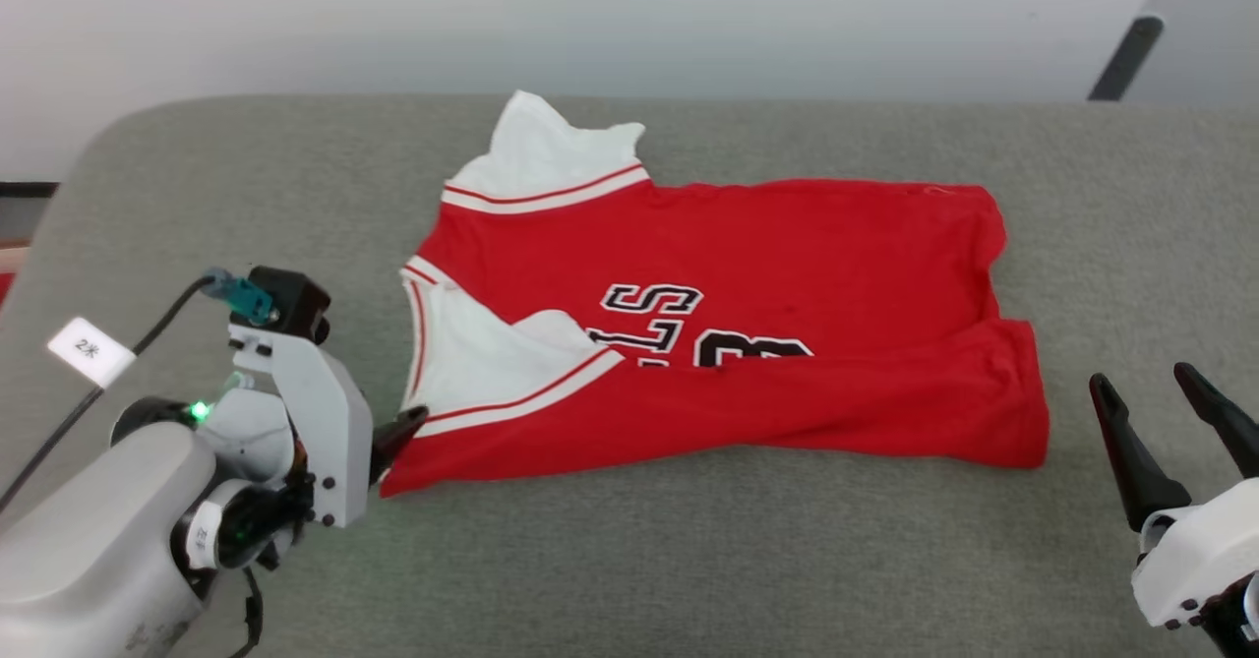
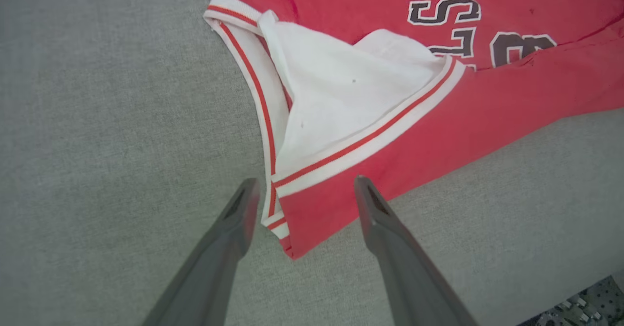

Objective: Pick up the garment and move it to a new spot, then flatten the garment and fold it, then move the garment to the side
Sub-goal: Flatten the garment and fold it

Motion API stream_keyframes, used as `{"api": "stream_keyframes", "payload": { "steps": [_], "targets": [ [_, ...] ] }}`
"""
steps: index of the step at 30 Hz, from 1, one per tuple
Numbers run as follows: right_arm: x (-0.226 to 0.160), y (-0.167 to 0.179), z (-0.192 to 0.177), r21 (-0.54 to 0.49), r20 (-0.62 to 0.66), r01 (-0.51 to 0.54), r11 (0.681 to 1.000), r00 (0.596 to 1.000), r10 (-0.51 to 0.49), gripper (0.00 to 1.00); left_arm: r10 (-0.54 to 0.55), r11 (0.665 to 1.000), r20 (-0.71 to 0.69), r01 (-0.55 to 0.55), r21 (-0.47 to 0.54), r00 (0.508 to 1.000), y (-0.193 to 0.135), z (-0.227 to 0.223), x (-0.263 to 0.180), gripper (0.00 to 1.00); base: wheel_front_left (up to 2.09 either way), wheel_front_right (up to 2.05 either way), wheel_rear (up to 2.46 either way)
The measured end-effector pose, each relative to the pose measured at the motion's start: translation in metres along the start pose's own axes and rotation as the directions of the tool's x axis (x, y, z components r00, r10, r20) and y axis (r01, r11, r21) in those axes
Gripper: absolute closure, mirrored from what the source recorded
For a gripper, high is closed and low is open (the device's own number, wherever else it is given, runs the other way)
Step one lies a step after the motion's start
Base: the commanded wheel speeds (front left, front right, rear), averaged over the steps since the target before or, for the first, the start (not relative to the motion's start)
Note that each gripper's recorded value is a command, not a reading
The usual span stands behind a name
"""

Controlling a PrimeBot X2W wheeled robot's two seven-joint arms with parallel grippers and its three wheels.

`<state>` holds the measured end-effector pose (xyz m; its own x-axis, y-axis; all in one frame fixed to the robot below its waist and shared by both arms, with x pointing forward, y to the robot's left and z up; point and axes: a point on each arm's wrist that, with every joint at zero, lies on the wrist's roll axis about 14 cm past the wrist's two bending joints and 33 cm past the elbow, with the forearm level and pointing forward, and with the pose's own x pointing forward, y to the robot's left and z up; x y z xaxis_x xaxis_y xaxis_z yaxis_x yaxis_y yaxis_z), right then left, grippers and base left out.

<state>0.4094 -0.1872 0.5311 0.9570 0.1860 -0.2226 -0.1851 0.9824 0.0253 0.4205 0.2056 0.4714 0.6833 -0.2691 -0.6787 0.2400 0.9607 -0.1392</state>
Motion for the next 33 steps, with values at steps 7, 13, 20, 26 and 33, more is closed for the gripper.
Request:
{"api": "stream_keyframes", "payload": {
  "steps": [7,13,20,26,33],
  "targets": [
    [-0.004,-0.01,-0.009,0.027,0.007,0.043,0.999,0.999,-0.043,0.0,0.004,0.999,-0.181,-0.011,-0.042,0.984,0.007,-0.03,0.026,0.0,0.0,0.0,0.0],
    [-0.005,-0.019,-0.017,0.04,-0.01,0.075,0.996,0.997,-0.074,0.0,0.01,0.997,-0.276,-0.03,-0.065,0.961,0.013,-0.048,0.043,0.0,0.0,0.0,0.0],
    [-0.003,-0.021,-0.021,0.04,-0.027,0.086,0.996,0.996,-0.085,0.0,0.014,0.996,-0.343,-0.044,-0.081,0.939,0.018,-0.06,0.054,0.0,0.0,0.0,0.0],
    [0.002,-0.017,-0.017,0.036,-0.025,0.071,0.997,0.997,-0.07,0.0,0.002,0.992,-0.361,-0.047,-0.116,0.933,0.019,-0.063,0.06,1.0,0.0,0.0,0.0],
    [0.005,-0.01,-0.026,0.049,-0.088,0.046,0.998,0.995,-0.041,0.0,0.011,0.989,-0.322,-0.057,-0.133,0.947,0.026,-0.057,0.062,1.0,0.0,0.0,0.0]
  ]
}}
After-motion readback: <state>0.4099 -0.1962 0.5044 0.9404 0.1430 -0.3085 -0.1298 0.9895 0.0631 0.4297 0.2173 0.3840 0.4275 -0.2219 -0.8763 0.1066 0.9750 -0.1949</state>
